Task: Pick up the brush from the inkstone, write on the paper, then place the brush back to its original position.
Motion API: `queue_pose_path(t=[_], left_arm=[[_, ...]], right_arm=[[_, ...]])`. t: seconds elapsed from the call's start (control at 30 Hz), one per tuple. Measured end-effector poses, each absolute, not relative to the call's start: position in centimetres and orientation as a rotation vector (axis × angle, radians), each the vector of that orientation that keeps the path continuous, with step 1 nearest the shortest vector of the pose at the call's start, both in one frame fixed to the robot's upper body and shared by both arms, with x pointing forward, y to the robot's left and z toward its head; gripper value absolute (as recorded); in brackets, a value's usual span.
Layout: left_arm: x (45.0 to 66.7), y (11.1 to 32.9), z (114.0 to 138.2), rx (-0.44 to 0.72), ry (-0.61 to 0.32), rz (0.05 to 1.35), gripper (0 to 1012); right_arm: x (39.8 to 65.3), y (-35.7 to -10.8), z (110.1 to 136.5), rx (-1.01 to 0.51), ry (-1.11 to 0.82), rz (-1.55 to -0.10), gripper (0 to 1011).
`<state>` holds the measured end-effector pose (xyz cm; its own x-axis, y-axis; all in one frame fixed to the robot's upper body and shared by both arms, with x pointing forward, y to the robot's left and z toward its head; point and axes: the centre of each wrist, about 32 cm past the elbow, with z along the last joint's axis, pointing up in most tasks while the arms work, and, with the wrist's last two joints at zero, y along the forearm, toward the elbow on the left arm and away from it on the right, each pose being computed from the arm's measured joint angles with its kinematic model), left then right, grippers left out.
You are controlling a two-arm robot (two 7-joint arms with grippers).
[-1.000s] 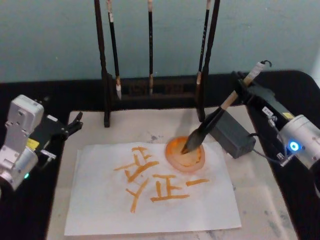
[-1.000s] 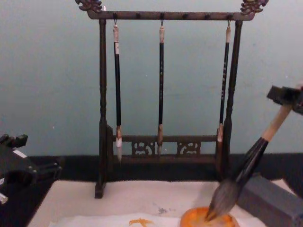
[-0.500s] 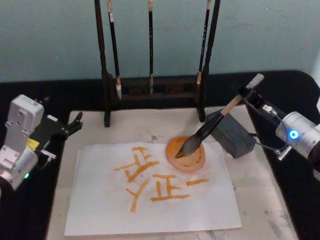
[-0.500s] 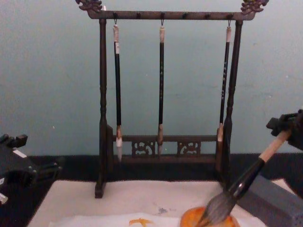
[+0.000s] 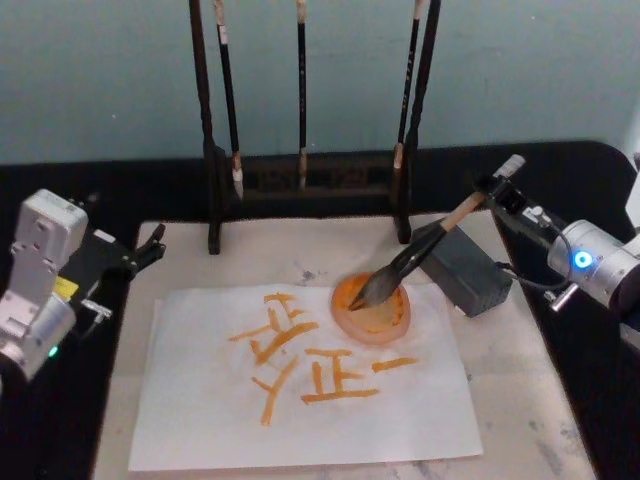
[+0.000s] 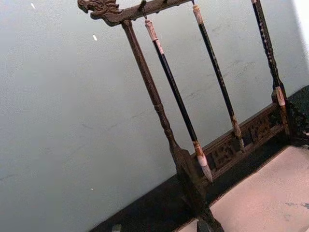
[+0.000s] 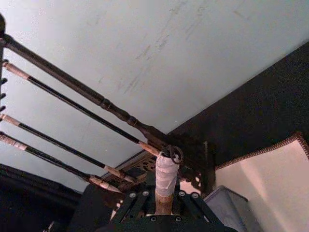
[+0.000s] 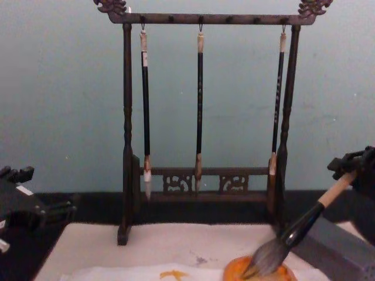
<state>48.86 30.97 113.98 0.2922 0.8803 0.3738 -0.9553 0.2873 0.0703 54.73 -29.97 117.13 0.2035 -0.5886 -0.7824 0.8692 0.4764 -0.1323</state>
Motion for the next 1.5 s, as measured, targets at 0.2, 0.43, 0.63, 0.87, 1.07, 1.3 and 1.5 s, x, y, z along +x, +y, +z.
queue_pose_path(t=[0.2,0.43,0.63,0.87,1.07,1.3,1.5], left_arm=[[48.9,31.0,114.0,0.304,-0.285,1.248,1010],[48.9,31.0,114.0,0.304,-0.285,1.248,1010],[48.9,31.0,114.0,0.304,-0.285,1.248,1010],[48.9,31.0,114.0,0.304,-0.285,1.248,1010],[48.9,31.0,114.0,0.304,-0.285,1.248,1010],[48.9,31.0,114.0,0.304,-0.285,1.248,1010],[48.9,31.0,114.0,0.305,-0.285,1.248,1010]], right_arm=[[55.7,-30.2,116.7,0.364,0.896,-1.052,168],[56.3,-30.5,116.3,0.357,0.903,-1.058,168],[56.3,-30.7,116.1,0.357,0.916,-1.054,168],[56.3,-30.6,116.1,0.359,0.931,-1.047,168],[56.3,-30.3,115.9,0.356,0.935,-1.045,168],[56.4,-30.1,115.8,0.351,0.935,-1.053,168],[56.3,-30.1,115.7,0.341,0.929,-1.062,168]])
